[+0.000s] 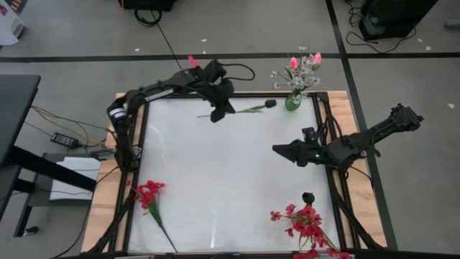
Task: Sort flowers into vase by color
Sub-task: Put the black flower into the red vase
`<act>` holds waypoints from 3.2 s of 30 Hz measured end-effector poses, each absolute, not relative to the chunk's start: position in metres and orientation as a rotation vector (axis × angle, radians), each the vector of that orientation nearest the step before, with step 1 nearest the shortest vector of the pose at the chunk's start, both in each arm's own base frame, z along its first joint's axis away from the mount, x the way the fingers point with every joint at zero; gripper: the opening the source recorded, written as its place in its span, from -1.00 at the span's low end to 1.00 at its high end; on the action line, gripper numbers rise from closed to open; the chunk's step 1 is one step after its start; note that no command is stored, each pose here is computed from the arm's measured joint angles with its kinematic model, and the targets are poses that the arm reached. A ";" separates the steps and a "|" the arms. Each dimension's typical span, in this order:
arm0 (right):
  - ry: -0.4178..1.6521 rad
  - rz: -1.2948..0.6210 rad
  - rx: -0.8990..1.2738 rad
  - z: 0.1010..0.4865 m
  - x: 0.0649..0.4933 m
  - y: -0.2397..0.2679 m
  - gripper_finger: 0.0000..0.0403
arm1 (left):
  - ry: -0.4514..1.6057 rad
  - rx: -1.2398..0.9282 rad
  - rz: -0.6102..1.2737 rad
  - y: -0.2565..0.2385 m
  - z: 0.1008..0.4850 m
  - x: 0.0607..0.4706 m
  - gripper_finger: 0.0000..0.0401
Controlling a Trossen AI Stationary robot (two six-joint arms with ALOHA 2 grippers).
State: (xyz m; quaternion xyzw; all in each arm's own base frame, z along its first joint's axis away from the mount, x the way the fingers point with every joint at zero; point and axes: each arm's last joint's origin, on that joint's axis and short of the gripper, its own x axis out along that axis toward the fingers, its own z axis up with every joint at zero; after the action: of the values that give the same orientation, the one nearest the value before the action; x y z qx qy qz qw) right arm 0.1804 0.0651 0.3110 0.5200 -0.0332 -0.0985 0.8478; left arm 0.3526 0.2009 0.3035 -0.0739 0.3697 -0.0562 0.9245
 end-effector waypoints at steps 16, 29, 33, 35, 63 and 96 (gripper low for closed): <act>-0.149 -0.200 0.612 0.322 0.193 0.048 0.21 | 0.248 -0.228 -0.669 0.101 0.379 0.393 -1.00; -0.303 -0.209 0.319 0.341 0.191 0.047 0.15 | 0.094 -0.244 -0.562 0.076 0.399 0.407 -1.00; -0.339 -0.199 0.288 0.345 0.190 0.044 0.12 | 0.094 -0.244 -0.547 0.071 0.399 0.408 -1.00; -0.347 -0.172 0.285 0.346 0.191 0.044 0.08 | 0.098 -0.247 -0.521 0.071 0.398 0.409 -1.00; 0.051 -0.269 0.243 0.343 0.186 0.040 -0.92 | 0.277 -0.223 -0.338 0.082 0.392 0.389 -0.04; 0.671 0.299 0.632 0.342 0.087 0.064 -0.92 | 0.350 -0.263 0.272 0.044 0.458 0.280 0.06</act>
State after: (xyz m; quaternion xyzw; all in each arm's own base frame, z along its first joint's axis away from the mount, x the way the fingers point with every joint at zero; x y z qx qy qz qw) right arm 0.0870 0.0639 0.3418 0.3040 0.3224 0.1440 0.8848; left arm 0.2800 0.0437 0.4577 -0.1299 0.1733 0.1345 0.9670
